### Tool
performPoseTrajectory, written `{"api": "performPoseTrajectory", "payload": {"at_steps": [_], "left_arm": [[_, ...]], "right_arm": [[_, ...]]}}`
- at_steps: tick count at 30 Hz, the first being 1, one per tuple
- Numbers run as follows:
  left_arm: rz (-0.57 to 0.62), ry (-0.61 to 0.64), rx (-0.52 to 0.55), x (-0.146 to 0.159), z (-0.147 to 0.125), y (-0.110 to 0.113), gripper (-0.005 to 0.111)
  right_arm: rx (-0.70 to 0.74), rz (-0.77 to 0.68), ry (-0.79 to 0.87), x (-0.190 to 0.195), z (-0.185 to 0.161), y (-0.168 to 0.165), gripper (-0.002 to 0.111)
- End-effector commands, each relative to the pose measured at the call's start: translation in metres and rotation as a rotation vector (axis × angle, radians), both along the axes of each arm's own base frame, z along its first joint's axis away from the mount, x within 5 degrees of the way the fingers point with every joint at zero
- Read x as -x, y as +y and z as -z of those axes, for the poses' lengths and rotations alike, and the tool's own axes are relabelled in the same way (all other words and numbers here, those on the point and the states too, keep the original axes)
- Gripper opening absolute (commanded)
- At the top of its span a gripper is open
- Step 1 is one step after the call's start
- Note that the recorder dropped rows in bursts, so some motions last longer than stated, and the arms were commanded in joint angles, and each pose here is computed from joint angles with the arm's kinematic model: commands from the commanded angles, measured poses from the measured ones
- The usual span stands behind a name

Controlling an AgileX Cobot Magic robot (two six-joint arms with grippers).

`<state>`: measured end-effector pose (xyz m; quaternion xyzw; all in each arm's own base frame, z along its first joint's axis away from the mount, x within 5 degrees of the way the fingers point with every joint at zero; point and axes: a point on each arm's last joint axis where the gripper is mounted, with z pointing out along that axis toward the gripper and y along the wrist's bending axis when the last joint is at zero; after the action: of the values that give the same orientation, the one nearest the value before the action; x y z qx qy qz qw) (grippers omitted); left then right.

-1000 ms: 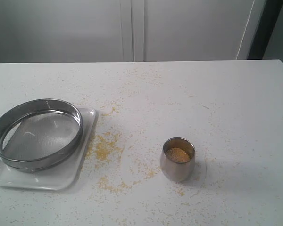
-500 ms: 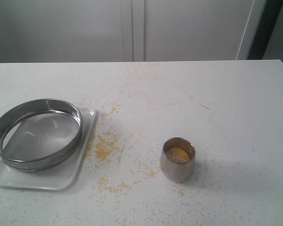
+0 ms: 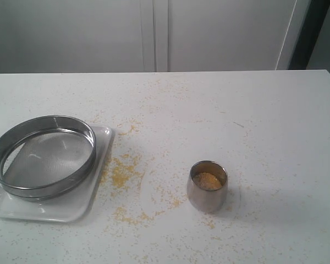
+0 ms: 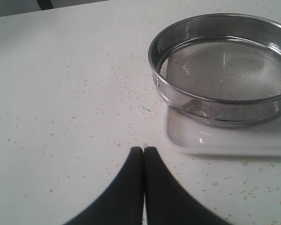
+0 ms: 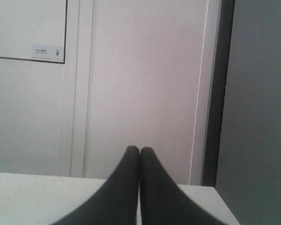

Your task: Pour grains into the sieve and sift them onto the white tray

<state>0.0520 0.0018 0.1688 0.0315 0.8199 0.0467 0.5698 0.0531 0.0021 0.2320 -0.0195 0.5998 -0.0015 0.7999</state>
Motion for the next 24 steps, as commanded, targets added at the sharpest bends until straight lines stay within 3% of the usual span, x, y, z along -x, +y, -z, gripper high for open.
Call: {"api": "performPoseTrajectory", "payload": {"at_steps": [1, 24], "left_arm": [[-0.001, 0.002, 0.01, 0.0001, 0.002, -0.0003, 0.0], [-0.001, 0.002, 0.01, 0.0001, 0.002, -0.0003, 0.0]], "right_arm": [[0.003, 0.002, -0.045, 0.0014, -0.0026, 0.0001, 0.0], [0.065, 0.019, -0.024, -0.0031, -0.0022, 0.0003, 0.0]]}}
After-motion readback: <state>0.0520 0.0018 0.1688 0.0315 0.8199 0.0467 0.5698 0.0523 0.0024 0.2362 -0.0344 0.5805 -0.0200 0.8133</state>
